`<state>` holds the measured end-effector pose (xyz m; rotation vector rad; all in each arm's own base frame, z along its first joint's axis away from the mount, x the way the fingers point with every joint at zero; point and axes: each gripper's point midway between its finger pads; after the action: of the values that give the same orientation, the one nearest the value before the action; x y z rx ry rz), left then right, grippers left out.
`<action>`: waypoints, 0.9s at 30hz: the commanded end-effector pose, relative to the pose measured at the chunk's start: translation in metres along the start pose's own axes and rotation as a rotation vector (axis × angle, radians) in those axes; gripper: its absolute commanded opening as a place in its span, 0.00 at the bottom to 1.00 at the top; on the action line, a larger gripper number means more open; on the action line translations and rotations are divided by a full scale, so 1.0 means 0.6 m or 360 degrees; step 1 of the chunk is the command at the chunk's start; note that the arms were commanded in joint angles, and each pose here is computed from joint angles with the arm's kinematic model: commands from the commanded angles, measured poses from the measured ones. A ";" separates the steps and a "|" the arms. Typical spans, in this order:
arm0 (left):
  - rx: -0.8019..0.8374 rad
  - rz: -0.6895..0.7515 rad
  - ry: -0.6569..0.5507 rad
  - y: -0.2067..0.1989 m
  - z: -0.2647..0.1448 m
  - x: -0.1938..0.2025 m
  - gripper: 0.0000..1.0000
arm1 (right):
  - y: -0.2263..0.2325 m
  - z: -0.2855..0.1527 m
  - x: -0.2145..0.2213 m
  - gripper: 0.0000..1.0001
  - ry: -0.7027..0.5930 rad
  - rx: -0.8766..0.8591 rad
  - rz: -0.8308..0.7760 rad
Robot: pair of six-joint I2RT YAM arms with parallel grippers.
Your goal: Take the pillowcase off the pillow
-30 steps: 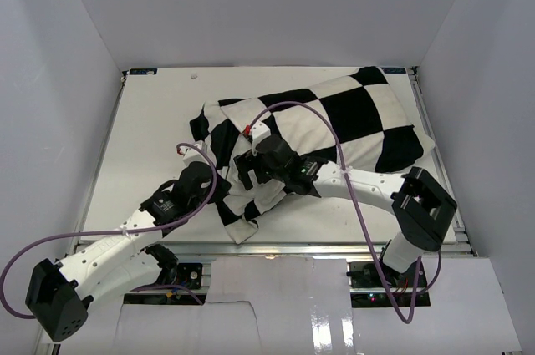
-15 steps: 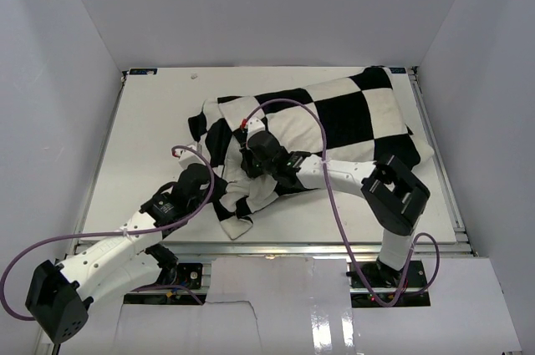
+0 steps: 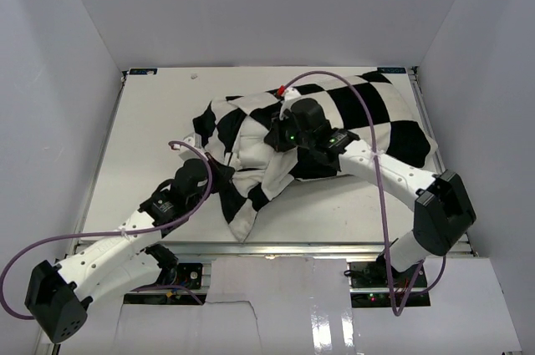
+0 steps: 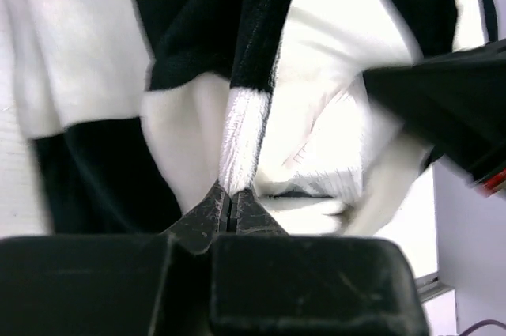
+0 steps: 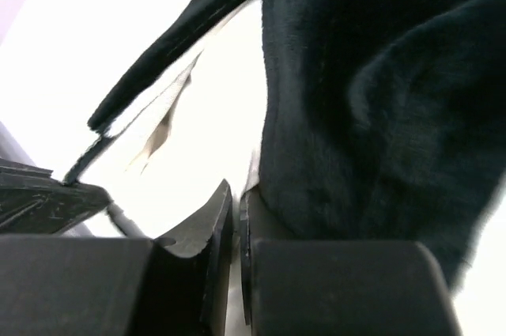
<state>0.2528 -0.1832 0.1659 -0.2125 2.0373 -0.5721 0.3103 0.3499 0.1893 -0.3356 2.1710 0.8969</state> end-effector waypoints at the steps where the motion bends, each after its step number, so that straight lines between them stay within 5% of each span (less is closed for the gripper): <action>1: -0.0323 0.0212 0.0279 0.107 -0.014 0.089 0.00 | -0.150 -0.095 -0.188 0.08 -0.0539 0.0541 -0.0060; 12: -0.0189 0.0150 0.0463 0.110 0.020 0.181 0.00 | -0.098 -0.119 -0.249 0.08 -0.0503 0.0296 -0.0118; 22: -0.0237 0.0252 0.0470 0.092 0.064 0.165 0.00 | 0.008 -0.170 -0.153 0.08 -0.0215 -0.0265 -0.0216; 25: -0.0136 0.0288 0.0467 0.059 0.063 0.144 0.29 | 0.004 -0.188 -0.088 0.08 -0.0186 -0.0347 -0.0221; 26: -0.0101 0.0305 0.0457 0.049 0.059 0.133 0.58 | -0.002 -0.190 -0.074 0.08 -0.0183 -0.0341 -0.0216; 27: -0.0029 0.0327 0.0402 0.024 0.053 0.105 0.67 | 0.000 -0.202 -0.071 0.08 -0.0215 -0.0346 -0.0228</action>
<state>0.2497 -0.2069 0.0729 -0.0284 2.2935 -0.4876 0.2824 0.2678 0.2402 -0.4594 2.1014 0.9930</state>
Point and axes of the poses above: each gripper's point midway between its finger pads, its own z axis out along the fingers, its own y axis along the line the jaws close on, x = y × z, and after that the axes turned 11 degrees about z, right-handed
